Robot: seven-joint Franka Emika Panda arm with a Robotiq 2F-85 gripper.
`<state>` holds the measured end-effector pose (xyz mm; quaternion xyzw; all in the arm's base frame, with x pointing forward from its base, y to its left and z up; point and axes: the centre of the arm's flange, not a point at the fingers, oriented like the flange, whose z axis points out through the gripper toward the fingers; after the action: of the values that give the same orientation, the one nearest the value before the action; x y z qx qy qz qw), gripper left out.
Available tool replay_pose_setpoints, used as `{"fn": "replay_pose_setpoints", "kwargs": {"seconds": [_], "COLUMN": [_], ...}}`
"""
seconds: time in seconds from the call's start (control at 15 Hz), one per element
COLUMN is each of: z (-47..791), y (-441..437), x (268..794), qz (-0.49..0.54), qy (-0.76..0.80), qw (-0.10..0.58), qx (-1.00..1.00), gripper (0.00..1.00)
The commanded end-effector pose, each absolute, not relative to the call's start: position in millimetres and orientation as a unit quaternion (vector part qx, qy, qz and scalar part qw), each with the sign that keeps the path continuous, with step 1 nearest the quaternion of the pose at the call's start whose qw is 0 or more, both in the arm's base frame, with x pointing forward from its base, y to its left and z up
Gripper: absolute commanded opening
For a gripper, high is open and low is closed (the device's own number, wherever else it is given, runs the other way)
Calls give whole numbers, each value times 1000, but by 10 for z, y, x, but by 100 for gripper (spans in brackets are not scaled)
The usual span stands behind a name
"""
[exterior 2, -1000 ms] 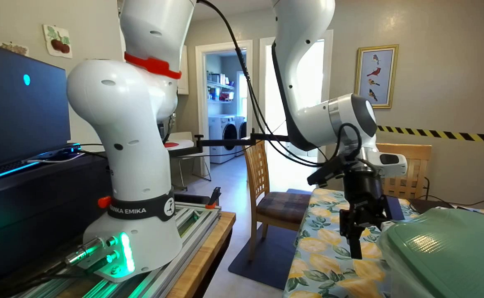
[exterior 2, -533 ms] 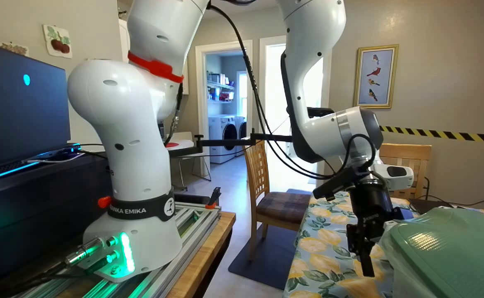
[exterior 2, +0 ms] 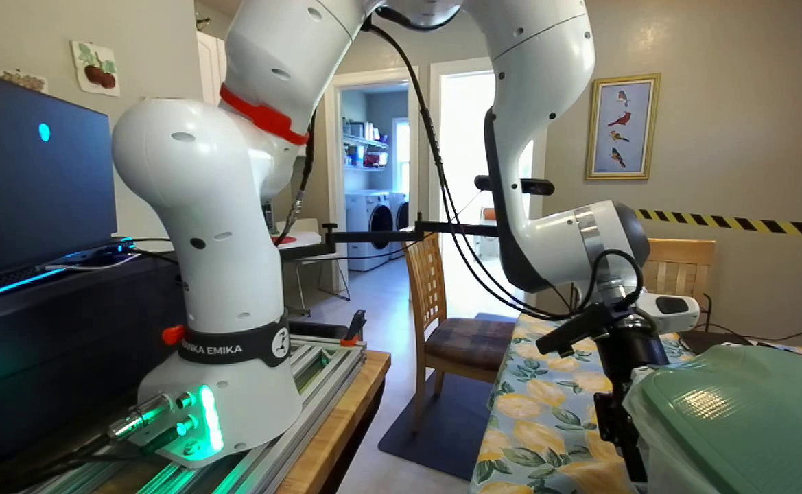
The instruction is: Turn the bin around then open it.
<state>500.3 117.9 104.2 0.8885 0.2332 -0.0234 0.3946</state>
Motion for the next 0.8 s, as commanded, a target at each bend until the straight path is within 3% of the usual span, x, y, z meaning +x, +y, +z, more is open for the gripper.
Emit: {"fn": "replay_pose_setpoints", "kwargs": {"seconds": [0.0, 0.4, 0.47, 0.6, 0.73], "z": [907, 805, 777, 741, 758], "y": [1255, 1335, 1337, 1337, 1320], "x": [5168, 5216, 5212, 5199, 5212], "qz": [9, 16, 15, 14, 19], "qy": [220, 208, 209, 211, 209], "qw": [392, 357, 355, 352, 357], "qx": [893, 910, 911, 912, 910], "gripper": [100, 99, 75, 69, 52]}}
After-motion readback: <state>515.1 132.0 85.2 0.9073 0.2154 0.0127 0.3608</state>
